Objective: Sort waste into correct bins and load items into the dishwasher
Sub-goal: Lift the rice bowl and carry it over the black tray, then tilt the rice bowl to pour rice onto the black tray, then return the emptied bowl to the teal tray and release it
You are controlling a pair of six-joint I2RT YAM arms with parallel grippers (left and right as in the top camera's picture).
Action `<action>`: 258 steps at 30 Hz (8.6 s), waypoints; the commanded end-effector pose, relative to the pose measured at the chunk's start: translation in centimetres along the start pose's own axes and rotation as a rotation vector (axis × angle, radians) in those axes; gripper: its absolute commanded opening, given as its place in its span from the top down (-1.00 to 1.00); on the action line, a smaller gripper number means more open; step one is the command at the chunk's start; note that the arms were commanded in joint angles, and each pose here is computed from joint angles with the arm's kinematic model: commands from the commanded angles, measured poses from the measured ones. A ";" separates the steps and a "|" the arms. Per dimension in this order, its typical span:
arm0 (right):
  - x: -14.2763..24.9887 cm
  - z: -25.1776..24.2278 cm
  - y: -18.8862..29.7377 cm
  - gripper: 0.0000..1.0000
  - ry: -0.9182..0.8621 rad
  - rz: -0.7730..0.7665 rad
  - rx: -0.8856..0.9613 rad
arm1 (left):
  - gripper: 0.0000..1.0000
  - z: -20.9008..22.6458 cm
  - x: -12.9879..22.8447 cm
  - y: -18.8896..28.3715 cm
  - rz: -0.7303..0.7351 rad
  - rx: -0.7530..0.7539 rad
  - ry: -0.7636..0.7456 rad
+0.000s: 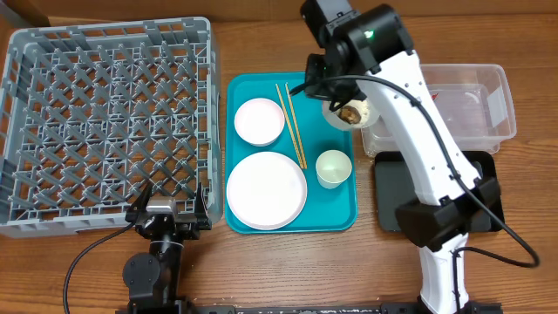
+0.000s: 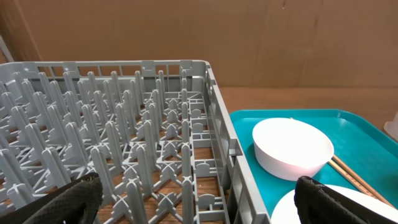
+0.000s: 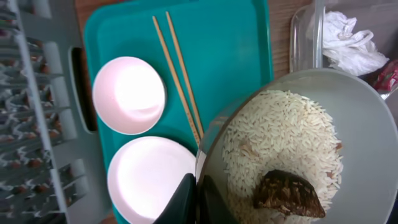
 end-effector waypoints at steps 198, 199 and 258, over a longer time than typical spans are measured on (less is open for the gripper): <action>14.3 -21.3 -1.5 0.92 -0.226 -0.370 -1.071 | -0.99 -0.1 0.2 0.0 -0.003 0.015 -0.006; 13.9 -20.9 -0.9 0.92 -0.198 -0.355 -1.043 | -1.00 -0.1 0.2 0.0 -0.003 0.015 -0.006; 3.6 2.2 -18.0 0.51 0.383 -0.165 -0.035 | -0.99 -0.1 0.2 0.0 -0.003 0.015 -0.006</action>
Point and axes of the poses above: each gripper's point midway between its finger pads, its own y axis back along the fingers, its own z axis along the line the jaws close on, x = y × z, the point moved 9 cm from there along y, back along the fingers, and after that the axes turned 15 degrees about y, right-handed, at the moved point
